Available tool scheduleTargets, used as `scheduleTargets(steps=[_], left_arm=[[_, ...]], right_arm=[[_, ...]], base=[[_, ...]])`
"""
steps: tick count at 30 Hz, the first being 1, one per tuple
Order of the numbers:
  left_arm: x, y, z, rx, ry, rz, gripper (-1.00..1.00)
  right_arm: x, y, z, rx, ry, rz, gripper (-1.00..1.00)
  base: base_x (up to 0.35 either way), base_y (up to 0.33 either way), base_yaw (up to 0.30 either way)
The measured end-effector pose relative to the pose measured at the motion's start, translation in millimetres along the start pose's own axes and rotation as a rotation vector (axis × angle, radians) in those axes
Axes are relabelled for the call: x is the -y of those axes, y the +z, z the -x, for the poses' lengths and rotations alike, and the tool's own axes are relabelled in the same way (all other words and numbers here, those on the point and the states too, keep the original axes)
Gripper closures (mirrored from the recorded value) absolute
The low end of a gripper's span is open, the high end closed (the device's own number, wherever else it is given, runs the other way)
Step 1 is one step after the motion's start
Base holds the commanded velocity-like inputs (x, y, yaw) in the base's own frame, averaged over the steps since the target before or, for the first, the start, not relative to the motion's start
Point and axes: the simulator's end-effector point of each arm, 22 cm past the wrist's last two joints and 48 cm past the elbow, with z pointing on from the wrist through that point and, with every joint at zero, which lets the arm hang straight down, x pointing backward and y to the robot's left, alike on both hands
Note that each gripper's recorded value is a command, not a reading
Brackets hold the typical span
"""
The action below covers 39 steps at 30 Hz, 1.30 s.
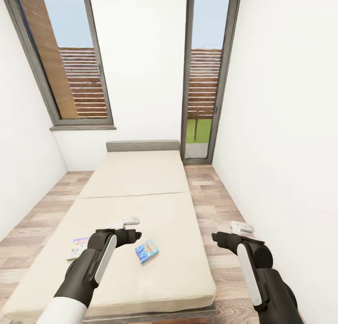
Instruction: Put all the toys in the child's room - the three board games (two on the bed and one on the table), the two jigsaw puzzles on the table, and the tennis ball on the table - inside the toy box on the table in the child's room.
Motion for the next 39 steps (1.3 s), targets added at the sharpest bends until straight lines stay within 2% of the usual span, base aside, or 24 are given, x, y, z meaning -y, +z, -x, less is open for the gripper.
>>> scheduleTargets(steps=[13,25,33,39], left_arm=[[-1,-0.2,3,0.013,-0.004,0.001,-1.00],[-1,-0.2,4,0.017,-0.004,0.000,-1.00],[0,-0.4,4,0.018,-0.006,-0.001,-1.00],[-1,-0.3,6,0.027,-0.008,-0.002,-1.00]], right_arm=[[-3,-0.3,0,0.003,-0.005,-0.002,-1.00],[-3,-0.2,0,0.003,-0.003,0.000,-1.00],[-4,-0.5,0,0.005,-0.004,0.000,-1.00],[-15,-0.6,0,0.006,-0.036,0.014,-1.00]], base=[[0.120,-0.054,-0.005],[0.032,-0.009,0.000],[0.167,-0.001,0.043],[0.120,-0.036,0.200]])
